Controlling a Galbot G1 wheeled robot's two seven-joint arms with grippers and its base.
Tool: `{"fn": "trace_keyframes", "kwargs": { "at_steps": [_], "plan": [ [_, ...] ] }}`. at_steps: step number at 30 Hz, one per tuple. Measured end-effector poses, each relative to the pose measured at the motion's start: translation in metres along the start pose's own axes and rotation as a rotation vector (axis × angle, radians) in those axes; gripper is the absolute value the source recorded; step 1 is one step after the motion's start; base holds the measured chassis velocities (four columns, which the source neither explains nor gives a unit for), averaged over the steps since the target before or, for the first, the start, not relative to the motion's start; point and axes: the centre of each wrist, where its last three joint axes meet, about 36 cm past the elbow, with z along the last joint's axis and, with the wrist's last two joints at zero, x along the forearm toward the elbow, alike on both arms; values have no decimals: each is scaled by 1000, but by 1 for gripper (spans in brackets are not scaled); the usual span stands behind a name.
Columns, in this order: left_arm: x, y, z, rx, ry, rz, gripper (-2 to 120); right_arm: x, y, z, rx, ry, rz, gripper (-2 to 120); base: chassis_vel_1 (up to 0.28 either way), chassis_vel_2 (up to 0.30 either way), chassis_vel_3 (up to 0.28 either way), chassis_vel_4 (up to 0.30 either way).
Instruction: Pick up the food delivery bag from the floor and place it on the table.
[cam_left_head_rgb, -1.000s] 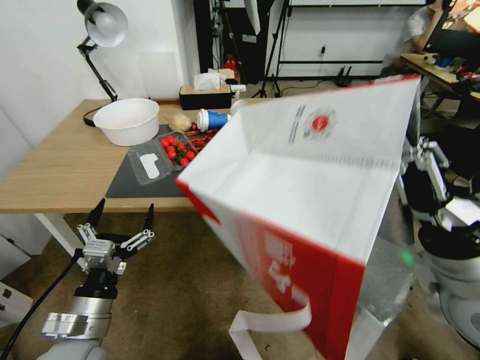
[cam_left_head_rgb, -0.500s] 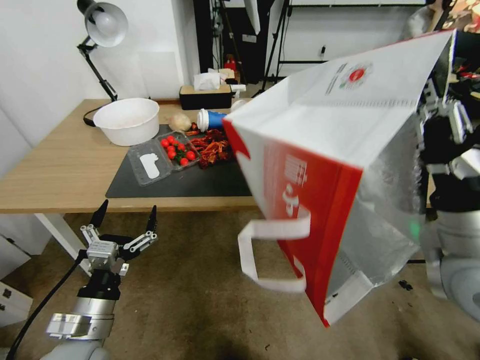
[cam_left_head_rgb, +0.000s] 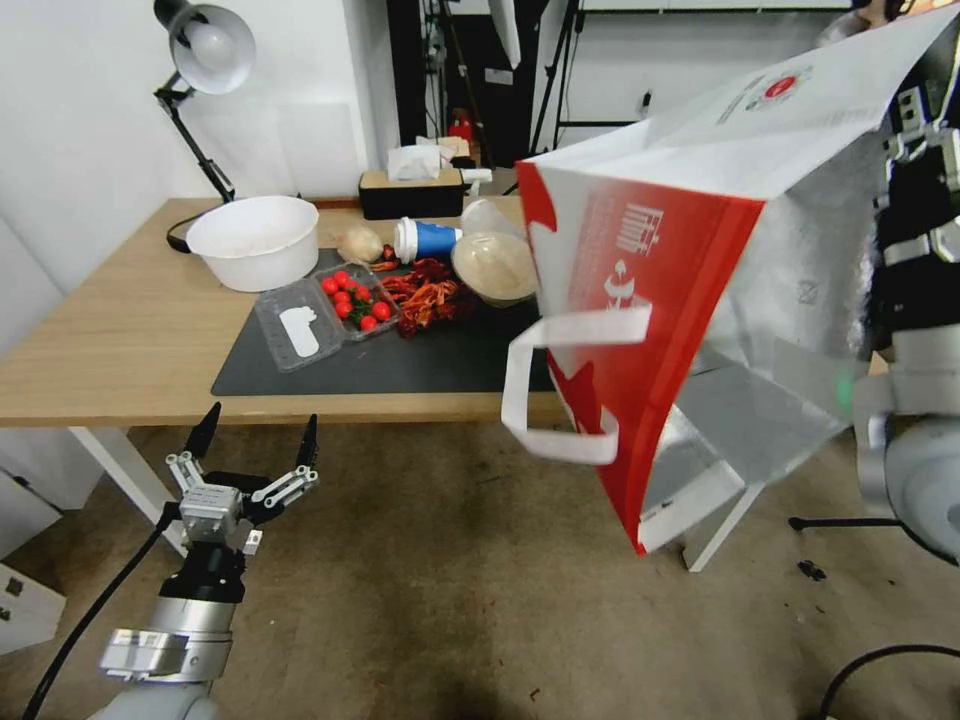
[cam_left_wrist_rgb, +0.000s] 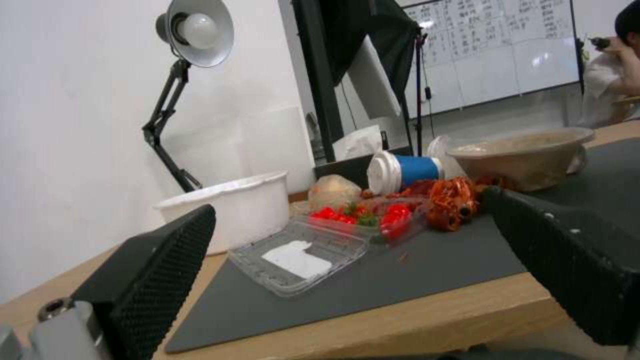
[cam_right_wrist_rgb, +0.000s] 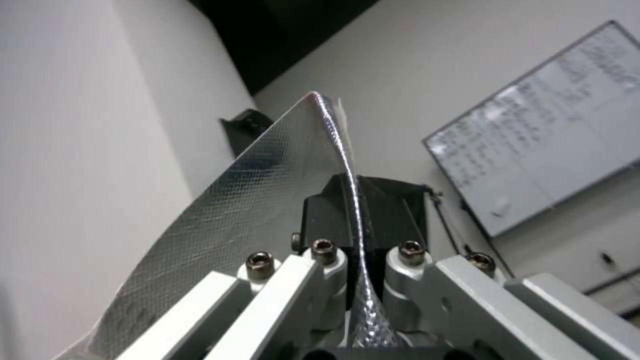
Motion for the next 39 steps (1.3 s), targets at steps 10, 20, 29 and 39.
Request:
{"fn": "trace_keyframes", "kwargs": {
  "at_steps": [10,20,29,39],
  "plan": [
    [1,-2,1,-4,3,5,100,-26,-16,-5,-9,17,185,0,0,0,0,0],
    [3,-4,1,-6,1,8,100,-65,-54,-6,26,49,312,0,0,0,0,0],
    [3,-4,2,-6,0,11,100,-81,-75,-3,74,80,337,0,0,0,0,0],
    [3,-4,9,-4,13,13,100,-92,-85,-3,94,114,310,18,0,0,0,0]
  ]
}}
